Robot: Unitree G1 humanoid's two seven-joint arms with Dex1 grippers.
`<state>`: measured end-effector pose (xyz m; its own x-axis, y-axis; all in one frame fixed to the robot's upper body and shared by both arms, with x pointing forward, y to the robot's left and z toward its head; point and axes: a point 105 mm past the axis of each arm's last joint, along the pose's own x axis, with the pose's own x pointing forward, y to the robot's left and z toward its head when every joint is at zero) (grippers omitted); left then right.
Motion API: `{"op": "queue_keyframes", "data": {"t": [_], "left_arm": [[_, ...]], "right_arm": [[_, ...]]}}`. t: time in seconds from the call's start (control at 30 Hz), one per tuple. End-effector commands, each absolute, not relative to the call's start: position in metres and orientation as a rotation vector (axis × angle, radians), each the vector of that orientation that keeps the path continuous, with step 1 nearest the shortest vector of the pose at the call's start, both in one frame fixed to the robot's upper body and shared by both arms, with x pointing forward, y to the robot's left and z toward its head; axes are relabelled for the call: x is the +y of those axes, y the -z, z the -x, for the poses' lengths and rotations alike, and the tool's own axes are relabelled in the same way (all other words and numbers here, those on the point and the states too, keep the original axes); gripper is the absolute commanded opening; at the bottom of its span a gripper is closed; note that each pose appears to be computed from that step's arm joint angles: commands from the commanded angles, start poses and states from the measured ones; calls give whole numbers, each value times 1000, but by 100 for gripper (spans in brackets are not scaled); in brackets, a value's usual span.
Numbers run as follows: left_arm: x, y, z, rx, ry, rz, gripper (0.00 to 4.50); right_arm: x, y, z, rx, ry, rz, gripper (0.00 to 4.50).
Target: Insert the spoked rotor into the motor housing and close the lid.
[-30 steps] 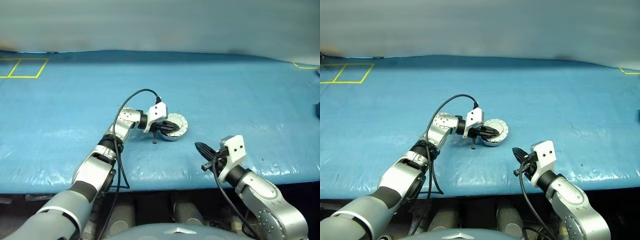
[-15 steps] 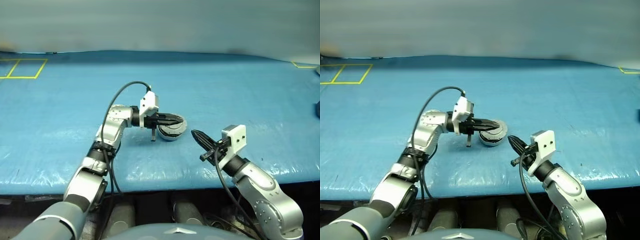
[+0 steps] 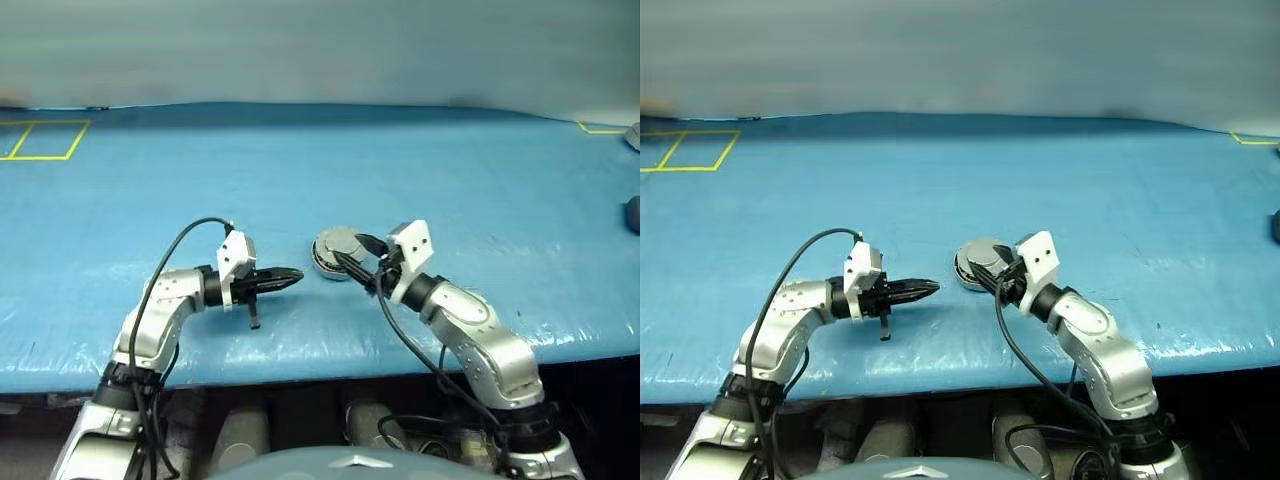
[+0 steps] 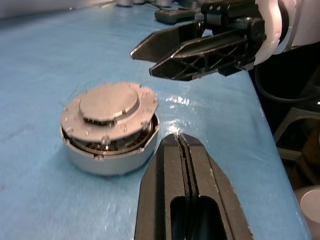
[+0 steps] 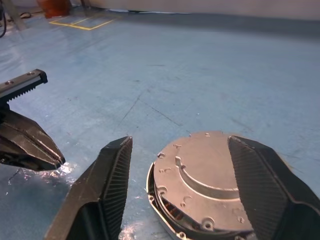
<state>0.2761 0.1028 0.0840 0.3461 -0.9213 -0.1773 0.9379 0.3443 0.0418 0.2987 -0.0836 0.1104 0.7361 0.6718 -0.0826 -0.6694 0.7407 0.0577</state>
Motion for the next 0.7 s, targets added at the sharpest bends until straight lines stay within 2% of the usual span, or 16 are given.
{"op": "queue_keyframes", "data": {"t": [0.03,0.23,0.33,0.53,0.57,0.7], "left_arm": [[100,-96,-271,54,1173,-172,0],[100,-89,-259,63,1148,-176,0],[101,-87,-259,61,1114,-155,0],[103,-89,-264,54,1074,-135,0],[102,-88,-264,57,1082,-146,0],[99,-88,-265,57,1099,-153,0]], "right_arm": [[-83,-110,-311,94,-763,5,427],[-85,-109,-326,101,-769,59,427],[-95,-96,-335,157,-713,135,427],[-90,-77,-328,214,-771,232,427],[-91,-74,-328,222,-760,234,439],[-91,-68,-328,233,-749,251,439]]}}
